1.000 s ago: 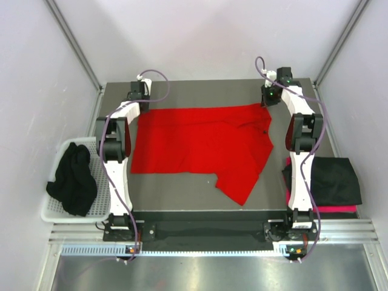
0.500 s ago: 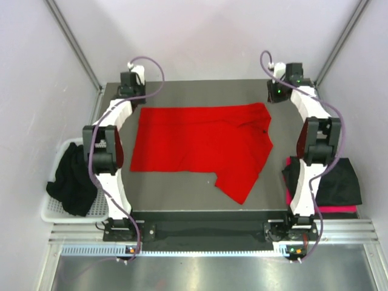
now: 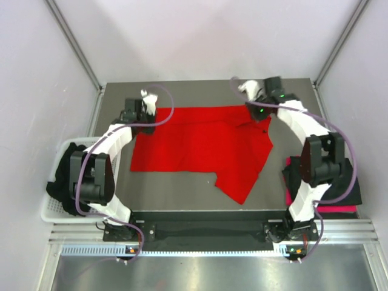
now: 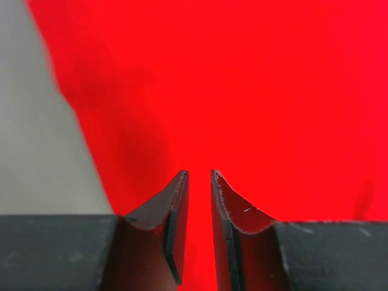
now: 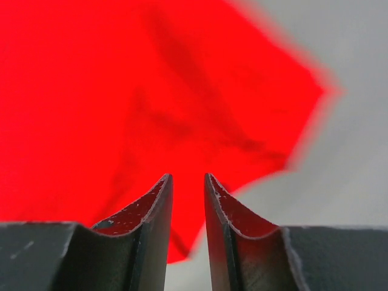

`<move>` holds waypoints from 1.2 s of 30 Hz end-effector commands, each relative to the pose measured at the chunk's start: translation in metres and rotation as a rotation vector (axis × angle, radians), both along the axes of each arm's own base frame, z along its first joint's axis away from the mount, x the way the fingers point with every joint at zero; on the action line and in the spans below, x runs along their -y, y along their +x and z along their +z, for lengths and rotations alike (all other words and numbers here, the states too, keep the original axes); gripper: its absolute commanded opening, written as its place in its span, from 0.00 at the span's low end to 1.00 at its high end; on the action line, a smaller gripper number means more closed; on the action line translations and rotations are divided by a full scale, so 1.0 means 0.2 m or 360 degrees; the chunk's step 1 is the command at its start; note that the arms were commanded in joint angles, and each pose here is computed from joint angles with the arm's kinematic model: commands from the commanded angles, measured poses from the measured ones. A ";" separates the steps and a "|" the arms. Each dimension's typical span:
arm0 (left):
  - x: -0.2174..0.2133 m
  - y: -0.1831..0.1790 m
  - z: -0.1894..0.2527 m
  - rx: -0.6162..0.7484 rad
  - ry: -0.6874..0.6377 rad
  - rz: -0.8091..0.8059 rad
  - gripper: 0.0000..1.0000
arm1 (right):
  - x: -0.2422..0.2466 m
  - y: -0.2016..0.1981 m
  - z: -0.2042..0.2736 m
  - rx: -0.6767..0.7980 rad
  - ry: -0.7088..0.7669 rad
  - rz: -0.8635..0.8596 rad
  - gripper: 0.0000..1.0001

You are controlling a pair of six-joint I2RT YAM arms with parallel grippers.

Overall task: Fold and stack the t-shirts
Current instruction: Fold the tshirt

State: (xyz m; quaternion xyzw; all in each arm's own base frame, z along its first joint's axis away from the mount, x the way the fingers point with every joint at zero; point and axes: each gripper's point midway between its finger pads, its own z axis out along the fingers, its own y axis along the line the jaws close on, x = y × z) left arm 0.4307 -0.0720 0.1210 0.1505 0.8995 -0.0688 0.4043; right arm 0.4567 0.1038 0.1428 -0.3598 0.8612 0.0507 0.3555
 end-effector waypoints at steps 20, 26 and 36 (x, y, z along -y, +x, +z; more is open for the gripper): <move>-0.09 -0.17 -0.02 0.0047 0.0101 0.0033 0.25 | -0.34 0.11 -0.36 -0.0250 -0.0221 0.0220 0.30; -0.09 -0.16 -0.03 0.0044 0.0097 0.0036 0.25 | -0.37 0.06 -0.28 -0.0131 -0.0244 0.0253 0.29; -0.09 -0.18 -0.03 0.0040 0.0089 0.0034 0.24 | -0.48 -0.02 -0.30 -0.0121 -0.0304 0.0360 0.29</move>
